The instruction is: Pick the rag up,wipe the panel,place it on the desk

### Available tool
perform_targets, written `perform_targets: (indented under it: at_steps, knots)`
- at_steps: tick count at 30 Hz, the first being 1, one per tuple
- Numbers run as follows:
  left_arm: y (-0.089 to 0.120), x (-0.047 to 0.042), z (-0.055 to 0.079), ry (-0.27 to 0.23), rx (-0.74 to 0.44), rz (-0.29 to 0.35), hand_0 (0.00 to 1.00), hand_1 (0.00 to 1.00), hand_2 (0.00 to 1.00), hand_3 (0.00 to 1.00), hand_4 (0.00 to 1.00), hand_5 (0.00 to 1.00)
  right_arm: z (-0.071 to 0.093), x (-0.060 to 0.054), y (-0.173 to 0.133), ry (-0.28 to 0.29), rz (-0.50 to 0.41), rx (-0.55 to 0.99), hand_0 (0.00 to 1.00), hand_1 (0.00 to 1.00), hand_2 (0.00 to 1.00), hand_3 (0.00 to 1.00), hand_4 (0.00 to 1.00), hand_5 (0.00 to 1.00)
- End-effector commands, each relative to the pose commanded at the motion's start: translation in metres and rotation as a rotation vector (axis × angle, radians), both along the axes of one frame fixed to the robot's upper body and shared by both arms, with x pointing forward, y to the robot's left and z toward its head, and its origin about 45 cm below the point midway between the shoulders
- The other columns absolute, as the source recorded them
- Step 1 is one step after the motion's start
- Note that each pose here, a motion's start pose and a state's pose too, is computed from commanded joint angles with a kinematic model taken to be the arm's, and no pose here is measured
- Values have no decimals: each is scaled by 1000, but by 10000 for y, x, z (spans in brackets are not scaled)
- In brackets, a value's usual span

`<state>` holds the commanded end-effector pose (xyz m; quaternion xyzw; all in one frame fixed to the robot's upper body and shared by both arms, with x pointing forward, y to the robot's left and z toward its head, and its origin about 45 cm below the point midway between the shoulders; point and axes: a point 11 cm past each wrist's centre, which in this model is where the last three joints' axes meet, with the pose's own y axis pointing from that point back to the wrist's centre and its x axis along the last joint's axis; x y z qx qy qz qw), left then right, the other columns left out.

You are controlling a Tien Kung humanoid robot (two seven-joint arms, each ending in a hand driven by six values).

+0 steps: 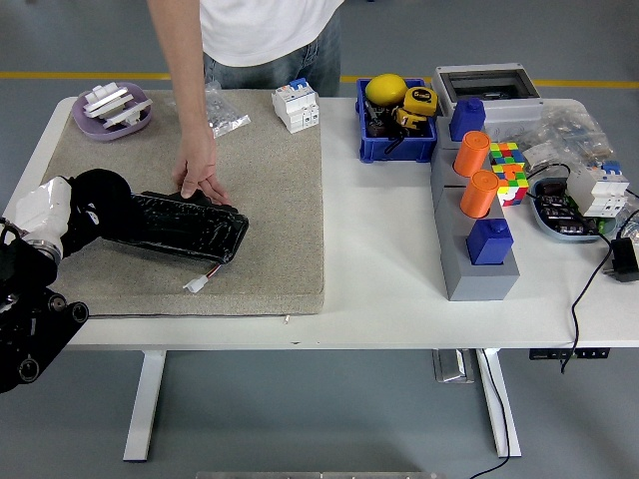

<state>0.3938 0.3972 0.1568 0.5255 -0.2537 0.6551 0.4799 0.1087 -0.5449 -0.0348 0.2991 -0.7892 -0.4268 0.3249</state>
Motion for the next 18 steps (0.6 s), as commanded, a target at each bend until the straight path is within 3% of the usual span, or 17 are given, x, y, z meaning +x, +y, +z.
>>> perform_targets:
  at_steps: [9, 18]
  knots:
    - [-114, -13, -17, 1, -19, -24, 307, 476, 533, 487, 183, 2, -1, -6, -1, 1, 1, -1, 750, 622, 620, 559, 914, 429]
    - [-628, -105, -91, 24, -60, -143, 308, 476, 532, 488, 190, 2, 5, 12, -3, -4, 2, -4, 750, 621, 620, 559, 914, 429]
